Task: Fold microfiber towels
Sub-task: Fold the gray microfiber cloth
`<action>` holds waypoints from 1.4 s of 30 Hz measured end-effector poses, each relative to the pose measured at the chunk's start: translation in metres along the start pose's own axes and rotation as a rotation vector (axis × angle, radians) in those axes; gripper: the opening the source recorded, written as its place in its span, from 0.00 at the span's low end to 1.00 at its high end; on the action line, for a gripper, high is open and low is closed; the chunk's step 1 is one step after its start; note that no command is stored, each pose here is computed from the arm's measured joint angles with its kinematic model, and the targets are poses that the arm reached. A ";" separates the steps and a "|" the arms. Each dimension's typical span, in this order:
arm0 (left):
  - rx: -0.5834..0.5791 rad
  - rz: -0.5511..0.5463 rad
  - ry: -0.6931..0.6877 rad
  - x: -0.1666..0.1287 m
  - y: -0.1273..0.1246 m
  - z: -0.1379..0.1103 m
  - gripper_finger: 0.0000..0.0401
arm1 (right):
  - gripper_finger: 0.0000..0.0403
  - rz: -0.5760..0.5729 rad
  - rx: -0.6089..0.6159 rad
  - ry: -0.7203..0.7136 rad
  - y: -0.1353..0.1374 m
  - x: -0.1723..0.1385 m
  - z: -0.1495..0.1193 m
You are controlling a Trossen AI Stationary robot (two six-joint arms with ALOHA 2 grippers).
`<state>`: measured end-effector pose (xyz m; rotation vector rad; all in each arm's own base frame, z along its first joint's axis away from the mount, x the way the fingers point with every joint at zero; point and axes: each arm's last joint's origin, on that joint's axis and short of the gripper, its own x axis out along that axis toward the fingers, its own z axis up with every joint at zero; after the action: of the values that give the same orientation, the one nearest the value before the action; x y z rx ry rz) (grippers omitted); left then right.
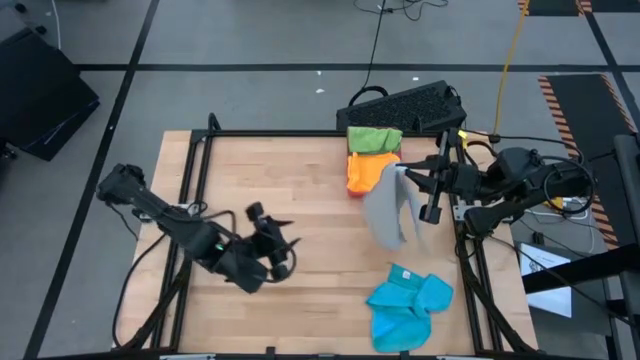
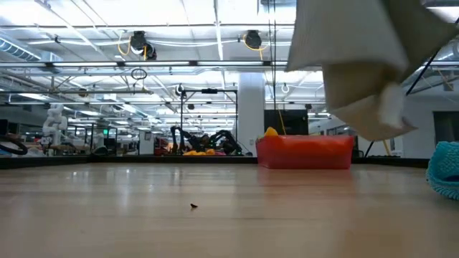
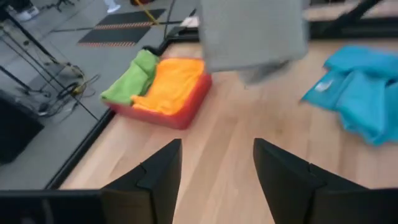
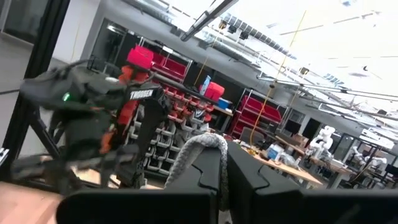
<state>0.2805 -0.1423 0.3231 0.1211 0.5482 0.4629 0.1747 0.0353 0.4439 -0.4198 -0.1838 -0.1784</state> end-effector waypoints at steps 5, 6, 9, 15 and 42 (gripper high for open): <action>0.079 -0.022 -0.099 0.043 -0.036 -0.021 0.48 | 0.01 -0.011 -0.007 -0.020 -0.001 0.000 0.002; 0.096 -0.028 -0.119 0.049 -0.043 -0.025 0.48 | 0.01 -0.013 -0.008 -0.024 -0.001 0.000 0.002; 0.090 -0.063 -0.146 0.065 -0.063 -0.032 0.49 | 0.01 -0.019 -0.009 -0.035 -0.002 0.000 0.004; 0.074 -0.118 -0.214 0.082 -0.094 -0.046 0.50 | 0.01 -0.020 -0.024 -0.034 -0.002 0.000 0.003; -0.099 -0.121 -0.200 0.204 -0.067 -0.067 0.68 | 0.01 -0.053 -0.034 -0.045 -0.001 0.011 0.001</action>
<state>0.4247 -0.1101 0.1540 0.0381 0.3333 0.3549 0.1854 0.0335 0.4473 -0.4533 -0.2368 -0.2244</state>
